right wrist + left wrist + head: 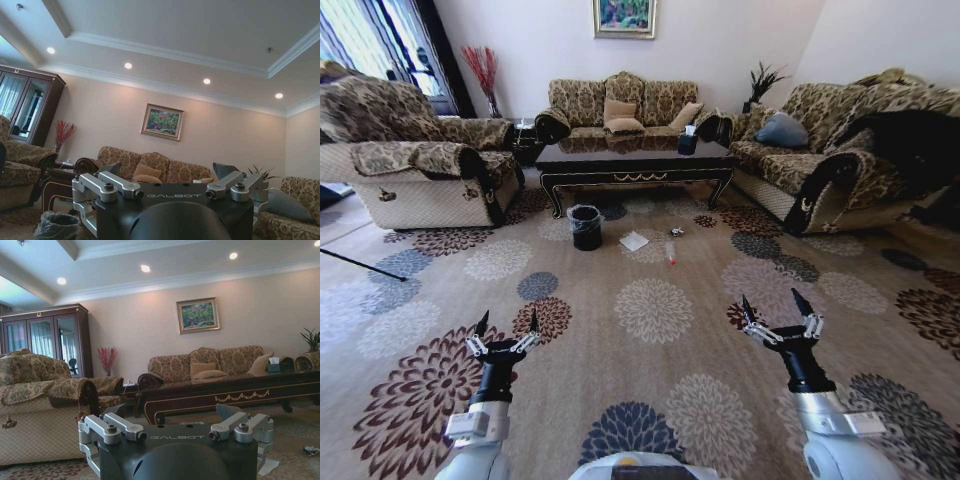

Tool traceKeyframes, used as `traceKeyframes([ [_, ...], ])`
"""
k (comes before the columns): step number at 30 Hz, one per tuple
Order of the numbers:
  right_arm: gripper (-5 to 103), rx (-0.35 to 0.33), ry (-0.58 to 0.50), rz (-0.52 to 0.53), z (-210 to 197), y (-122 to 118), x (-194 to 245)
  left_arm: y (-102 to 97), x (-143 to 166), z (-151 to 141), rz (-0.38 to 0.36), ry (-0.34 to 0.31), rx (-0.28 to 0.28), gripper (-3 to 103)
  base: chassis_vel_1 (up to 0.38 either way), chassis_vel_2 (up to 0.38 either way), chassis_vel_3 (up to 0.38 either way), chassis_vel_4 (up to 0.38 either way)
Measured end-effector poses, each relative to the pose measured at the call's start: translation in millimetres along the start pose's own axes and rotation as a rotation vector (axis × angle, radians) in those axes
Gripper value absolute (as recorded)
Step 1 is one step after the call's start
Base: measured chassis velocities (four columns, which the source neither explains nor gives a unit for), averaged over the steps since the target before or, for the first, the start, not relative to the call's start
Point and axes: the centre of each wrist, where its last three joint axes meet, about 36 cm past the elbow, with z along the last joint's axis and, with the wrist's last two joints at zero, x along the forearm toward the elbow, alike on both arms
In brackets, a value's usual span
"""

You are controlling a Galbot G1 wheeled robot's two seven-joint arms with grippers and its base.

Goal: Move to the front of the table and pick up the trash from the floor, then place it into the trash bin.

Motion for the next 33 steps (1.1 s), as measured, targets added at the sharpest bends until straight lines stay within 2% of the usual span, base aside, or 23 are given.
traceKeyframes([
  [33, 100, -0.026, 0.000, 0.009, 2.2, 2.5, -0.7, -1.8, -0.6, 1.1, 0.005, 0.001, 0.002, 100, 0.000, 0.000, 0.000, 0.000],
])
